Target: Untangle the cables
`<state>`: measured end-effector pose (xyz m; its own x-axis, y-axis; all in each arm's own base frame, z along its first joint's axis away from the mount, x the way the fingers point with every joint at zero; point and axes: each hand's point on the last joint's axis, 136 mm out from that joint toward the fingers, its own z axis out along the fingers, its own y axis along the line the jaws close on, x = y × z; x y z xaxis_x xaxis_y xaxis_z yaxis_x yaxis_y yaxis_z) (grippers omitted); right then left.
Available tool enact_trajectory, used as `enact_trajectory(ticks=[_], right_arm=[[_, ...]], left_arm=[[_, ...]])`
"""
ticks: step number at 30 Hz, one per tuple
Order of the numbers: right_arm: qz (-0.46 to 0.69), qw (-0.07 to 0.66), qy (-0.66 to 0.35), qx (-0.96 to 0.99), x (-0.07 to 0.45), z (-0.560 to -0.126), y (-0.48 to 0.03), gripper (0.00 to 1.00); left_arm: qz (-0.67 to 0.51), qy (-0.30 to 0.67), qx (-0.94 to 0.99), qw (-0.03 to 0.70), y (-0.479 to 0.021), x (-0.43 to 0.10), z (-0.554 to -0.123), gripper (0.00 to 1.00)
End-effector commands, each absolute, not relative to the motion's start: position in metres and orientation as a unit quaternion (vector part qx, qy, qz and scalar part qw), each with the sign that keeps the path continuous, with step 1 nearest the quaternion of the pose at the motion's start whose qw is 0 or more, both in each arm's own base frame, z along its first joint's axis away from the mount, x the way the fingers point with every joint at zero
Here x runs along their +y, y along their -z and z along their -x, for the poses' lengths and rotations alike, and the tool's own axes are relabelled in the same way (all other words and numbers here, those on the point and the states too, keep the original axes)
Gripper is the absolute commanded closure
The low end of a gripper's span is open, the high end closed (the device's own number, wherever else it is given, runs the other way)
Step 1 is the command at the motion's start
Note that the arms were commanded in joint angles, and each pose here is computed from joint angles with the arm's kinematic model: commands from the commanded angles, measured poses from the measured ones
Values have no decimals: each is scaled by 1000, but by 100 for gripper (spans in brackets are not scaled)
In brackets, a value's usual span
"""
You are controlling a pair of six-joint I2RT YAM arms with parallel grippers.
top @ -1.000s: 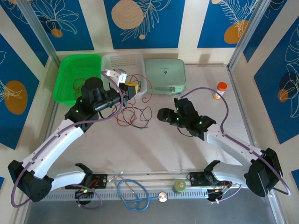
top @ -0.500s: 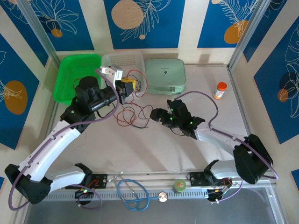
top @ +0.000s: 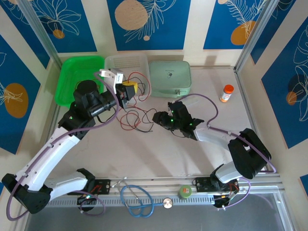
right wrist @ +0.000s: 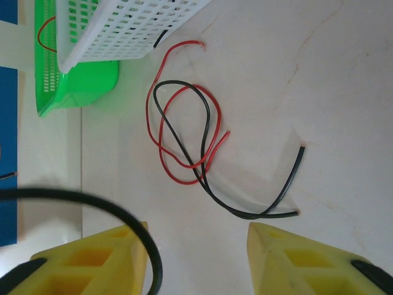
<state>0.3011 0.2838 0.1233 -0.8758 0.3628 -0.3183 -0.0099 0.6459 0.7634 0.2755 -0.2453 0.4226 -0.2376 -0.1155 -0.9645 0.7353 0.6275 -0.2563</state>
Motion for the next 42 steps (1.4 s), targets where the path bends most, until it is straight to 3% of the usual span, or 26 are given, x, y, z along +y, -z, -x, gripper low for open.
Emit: enact_trajectory(ticks=[1, 4, 7, 16, 26, 42], right_arm=[[-95, 235, -426, 868, 291, -305, -138, 69], [-102, 239, -410, 874, 283, -303, -136, 91], [-113, 244, -379, 885, 268, -301, -130, 100], [-161, 265, -287, 906, 198, -289, -115, 100], [-199, 317, -281, 884, 137, -275, -156, 100], [-156, 330, -354, 861, 153, -258, -217, 100]], left_arm=[[-218, 374, 675, 598, -449, -239, -267, 100], [-217, 365, 677, 601, -450, -236, -268, 100], [-214, 334, 686, 610, -451, -228, -271, 100], [-193, 204, 707, 648, -464, -189, -288, 100], [-115, 77, 748, 650, -450, -124, -338, 100], [78, -13, 808, 583, -353, 28, -460, 100]])
